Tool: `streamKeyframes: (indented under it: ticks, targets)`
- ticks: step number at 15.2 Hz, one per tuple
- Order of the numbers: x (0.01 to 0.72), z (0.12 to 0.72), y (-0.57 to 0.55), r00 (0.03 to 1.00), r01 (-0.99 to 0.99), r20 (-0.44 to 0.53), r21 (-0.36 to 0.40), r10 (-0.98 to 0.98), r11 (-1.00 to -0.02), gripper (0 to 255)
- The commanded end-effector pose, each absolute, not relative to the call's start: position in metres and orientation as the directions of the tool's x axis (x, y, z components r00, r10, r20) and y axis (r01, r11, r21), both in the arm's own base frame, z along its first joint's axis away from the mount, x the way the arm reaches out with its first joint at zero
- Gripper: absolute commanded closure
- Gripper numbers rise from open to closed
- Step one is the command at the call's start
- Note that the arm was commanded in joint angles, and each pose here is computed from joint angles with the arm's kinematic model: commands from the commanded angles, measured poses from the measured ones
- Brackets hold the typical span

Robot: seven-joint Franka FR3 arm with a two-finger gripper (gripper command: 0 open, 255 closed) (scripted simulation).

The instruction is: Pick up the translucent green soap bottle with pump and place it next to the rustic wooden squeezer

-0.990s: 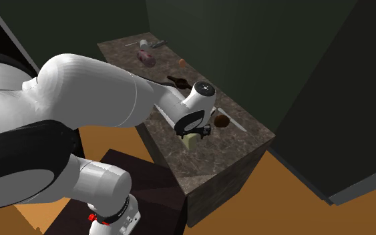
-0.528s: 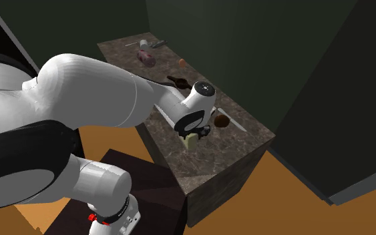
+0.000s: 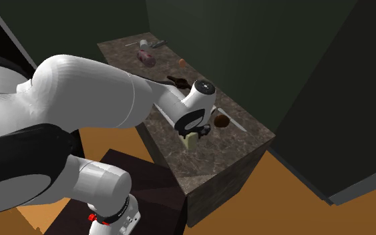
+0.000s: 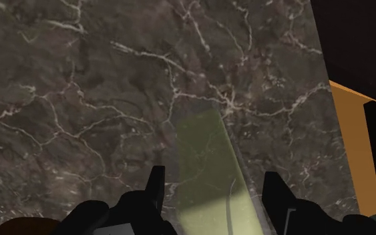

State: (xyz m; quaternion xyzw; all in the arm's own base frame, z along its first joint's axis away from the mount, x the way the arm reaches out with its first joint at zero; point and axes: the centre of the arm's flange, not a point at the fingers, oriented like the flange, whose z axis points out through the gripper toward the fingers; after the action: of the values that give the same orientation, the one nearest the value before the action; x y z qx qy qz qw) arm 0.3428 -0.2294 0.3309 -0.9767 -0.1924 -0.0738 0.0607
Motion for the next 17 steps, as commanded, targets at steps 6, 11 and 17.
streamKeyframes:
  ticks: [6, 11, 17]
  targets:
    - [0.343, 0.366, -0.229, 0.915, 0.385, 0.167, -0.09, 0.367, -0.919, 255]
    - [0.343, 0.392, -0.229, 0.915, 0.385, 0.167, -0.09, 0.367, -0.919, 255]
    - [0.343, 0.424, -0.229, 0.915, 0.385, 0.167, -0.09, 0.367, -0.919, 255]
